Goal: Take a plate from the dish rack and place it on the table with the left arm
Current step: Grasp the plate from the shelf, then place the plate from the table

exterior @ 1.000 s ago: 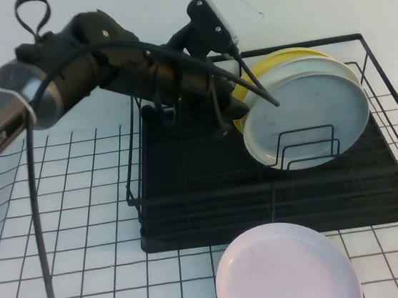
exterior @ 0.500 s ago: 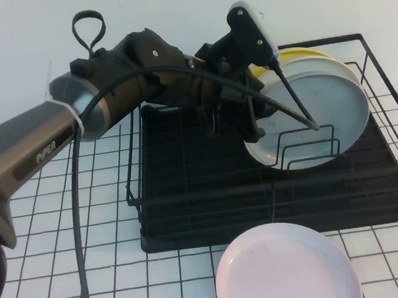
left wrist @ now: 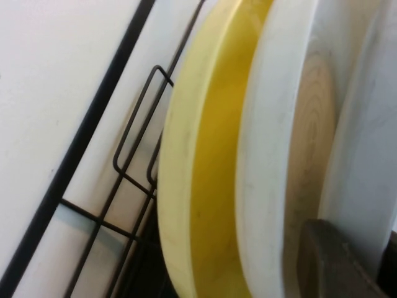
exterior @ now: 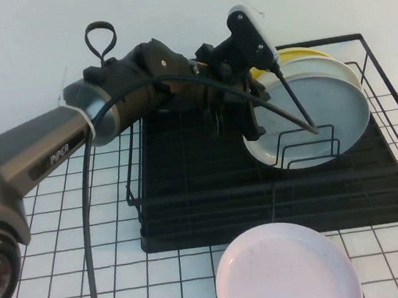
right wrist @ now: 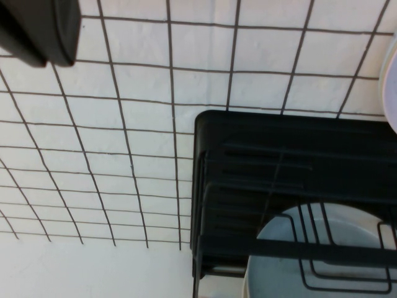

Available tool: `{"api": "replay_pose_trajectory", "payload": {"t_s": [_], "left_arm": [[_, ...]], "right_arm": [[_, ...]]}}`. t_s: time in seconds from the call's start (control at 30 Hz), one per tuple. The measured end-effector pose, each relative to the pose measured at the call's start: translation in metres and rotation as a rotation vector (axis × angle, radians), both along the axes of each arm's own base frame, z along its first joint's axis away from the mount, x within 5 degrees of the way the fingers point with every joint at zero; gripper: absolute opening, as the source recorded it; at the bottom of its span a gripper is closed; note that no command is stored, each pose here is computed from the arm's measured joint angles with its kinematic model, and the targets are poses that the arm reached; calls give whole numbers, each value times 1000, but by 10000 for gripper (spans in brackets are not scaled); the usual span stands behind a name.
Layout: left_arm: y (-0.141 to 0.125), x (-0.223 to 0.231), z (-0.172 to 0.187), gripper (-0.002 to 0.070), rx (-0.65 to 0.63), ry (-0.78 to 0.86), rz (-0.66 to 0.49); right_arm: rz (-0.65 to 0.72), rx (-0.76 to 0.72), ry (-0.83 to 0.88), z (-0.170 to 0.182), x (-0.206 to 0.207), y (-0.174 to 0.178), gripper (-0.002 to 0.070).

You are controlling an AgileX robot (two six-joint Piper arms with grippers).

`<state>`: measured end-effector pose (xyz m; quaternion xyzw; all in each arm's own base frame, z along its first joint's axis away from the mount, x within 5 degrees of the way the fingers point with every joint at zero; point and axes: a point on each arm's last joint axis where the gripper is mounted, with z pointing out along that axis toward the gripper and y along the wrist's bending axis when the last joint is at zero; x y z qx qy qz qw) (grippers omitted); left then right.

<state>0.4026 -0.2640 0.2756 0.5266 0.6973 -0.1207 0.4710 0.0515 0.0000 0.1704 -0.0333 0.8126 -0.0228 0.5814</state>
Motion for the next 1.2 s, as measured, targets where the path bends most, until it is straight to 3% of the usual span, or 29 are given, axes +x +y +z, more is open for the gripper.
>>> {"api": "replay_pose_trajectory", "payload": {"t_s": [0.37,0.93,1.2], "left_arm": [[1,0,9,54,-22,-31,25],[32,-44,123,4,-159,-239,97],[62,-76,145,2,-50,-65,223]], "right_arm": [[0,0,0,0,0,0,-2],[0,0,0,0,0,0,-2],[0,0,0,0,0,0,-2]]}}
